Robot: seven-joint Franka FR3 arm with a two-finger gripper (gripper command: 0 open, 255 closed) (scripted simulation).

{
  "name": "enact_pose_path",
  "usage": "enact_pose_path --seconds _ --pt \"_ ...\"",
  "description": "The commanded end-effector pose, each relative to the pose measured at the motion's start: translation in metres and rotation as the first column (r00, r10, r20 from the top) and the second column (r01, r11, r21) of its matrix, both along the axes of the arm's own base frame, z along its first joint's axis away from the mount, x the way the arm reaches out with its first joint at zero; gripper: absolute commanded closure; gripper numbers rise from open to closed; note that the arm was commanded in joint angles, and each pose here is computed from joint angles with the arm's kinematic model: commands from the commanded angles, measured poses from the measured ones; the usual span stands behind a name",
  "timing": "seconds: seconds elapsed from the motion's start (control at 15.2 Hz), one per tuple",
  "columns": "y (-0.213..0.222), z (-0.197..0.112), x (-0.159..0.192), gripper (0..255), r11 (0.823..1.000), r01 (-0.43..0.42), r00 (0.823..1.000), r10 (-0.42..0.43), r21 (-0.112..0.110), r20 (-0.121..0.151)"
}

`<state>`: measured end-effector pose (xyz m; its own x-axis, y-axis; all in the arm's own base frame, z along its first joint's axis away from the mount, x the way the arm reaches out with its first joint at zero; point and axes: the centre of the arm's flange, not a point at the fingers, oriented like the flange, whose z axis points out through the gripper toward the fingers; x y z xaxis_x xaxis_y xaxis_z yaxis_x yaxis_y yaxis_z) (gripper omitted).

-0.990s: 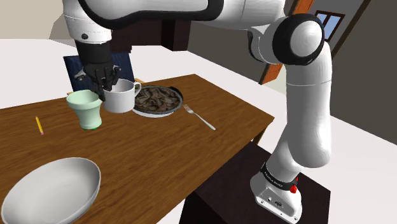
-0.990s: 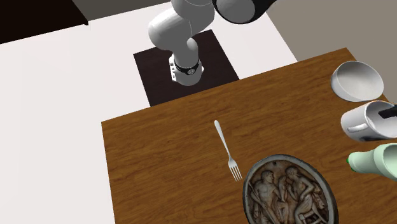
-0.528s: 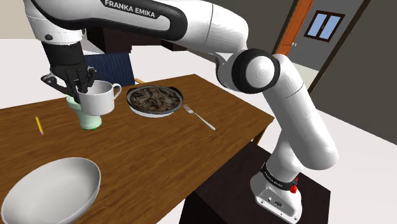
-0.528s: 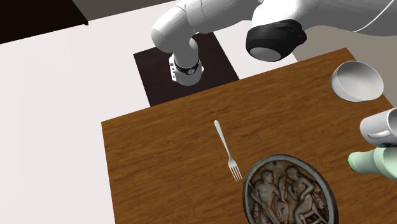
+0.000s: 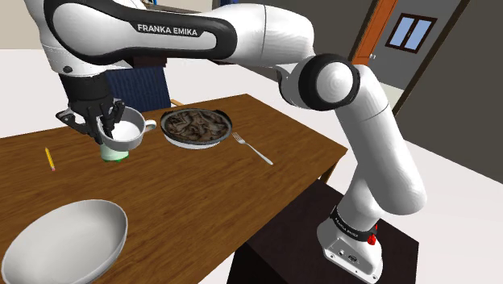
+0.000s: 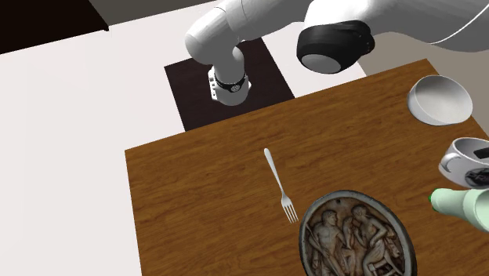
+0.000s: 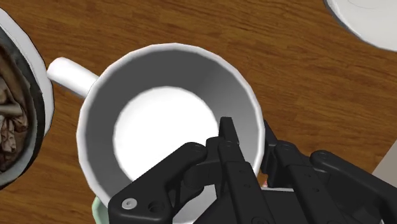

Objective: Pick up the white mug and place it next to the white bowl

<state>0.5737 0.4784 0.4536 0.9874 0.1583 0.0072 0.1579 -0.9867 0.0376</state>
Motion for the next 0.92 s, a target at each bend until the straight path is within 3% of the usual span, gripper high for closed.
enact_pose_path --seconds 0.0,0.86 --pt "-0.001 -0.016 0.001 255 1.0 0.001 1.0 -0.001 -0.006 -0.007" --pt "-0.001 -0.085 0.001 255 1.0 0.001 1.0 -0.001 -0.006 -0.007"
